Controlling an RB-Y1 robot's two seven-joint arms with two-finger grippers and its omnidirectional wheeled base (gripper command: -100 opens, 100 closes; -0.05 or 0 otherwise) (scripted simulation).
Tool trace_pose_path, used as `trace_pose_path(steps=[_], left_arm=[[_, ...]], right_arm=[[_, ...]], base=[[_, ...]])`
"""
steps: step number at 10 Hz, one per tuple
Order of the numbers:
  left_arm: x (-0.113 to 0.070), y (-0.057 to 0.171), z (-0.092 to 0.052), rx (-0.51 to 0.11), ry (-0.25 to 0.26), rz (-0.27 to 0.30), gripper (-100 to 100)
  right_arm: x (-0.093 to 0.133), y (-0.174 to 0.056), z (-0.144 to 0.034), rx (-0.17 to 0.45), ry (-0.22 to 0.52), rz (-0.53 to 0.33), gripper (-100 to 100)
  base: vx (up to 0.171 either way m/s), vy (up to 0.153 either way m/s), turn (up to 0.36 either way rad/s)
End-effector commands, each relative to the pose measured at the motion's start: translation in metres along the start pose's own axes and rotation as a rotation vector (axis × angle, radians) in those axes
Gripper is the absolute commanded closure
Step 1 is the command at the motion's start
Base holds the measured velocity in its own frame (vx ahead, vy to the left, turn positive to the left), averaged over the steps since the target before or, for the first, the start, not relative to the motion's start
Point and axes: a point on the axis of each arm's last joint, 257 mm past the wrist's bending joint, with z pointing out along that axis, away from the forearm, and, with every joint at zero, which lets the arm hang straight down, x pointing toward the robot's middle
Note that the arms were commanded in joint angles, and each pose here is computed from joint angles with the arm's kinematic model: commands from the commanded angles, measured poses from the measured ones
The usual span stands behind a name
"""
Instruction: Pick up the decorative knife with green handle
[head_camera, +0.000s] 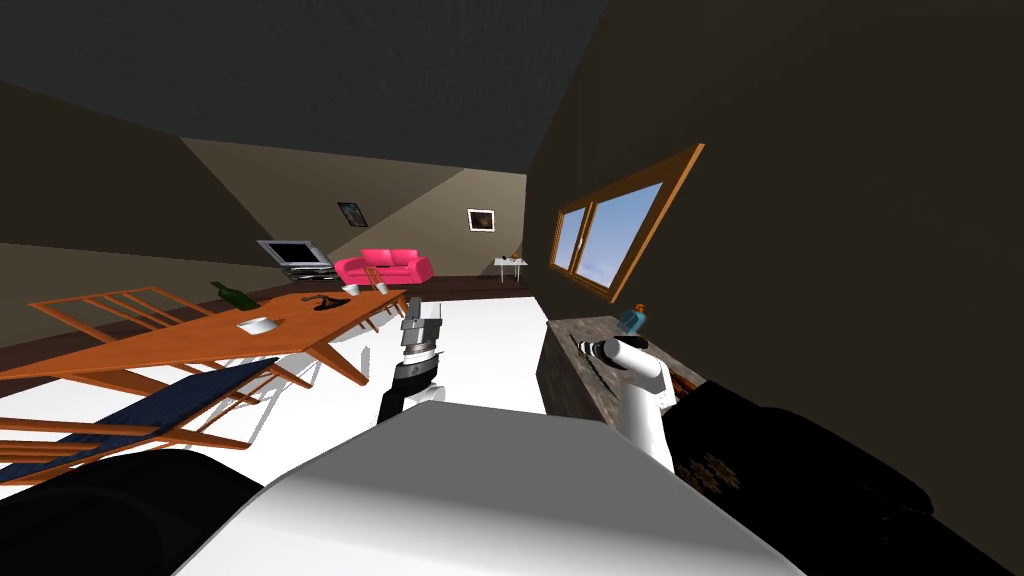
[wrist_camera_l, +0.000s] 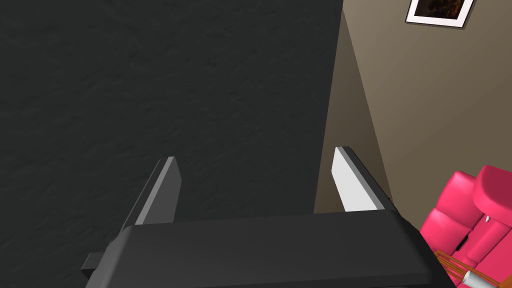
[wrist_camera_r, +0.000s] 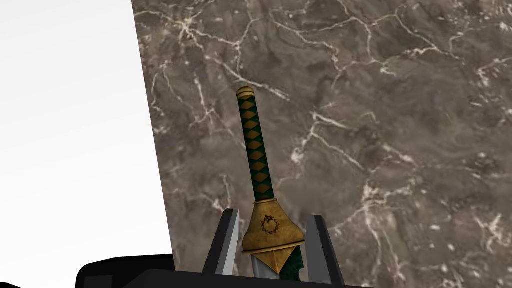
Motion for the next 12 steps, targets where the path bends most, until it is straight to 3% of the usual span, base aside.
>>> trace_pose_path(steps=[1, 7, 12], left_arm=[[0.0, 0.0, 0.0, 0.0, 0.0, 0.0, 0], [0.0, 0.0, 0.0, 0.0, 0.0, 0.0, 0], [0.0, 0.0, 0.0, 0.0, 0.0, 0.0, 0]], right_arm=[[0.013, 0.003, -0.005, -0.012, 0.007, -0.007, -100], [0.045, 0.001, -0.022, -0.034, -0.001, -0.011, -100], [0.056, -0.005, -0.035, -0.036, -0.035, -0.003, -100]], base=[[0.016, 0.12, -0.054], [0.023, 0.091, -0.052], [0.024, 0.065, -0.034]])
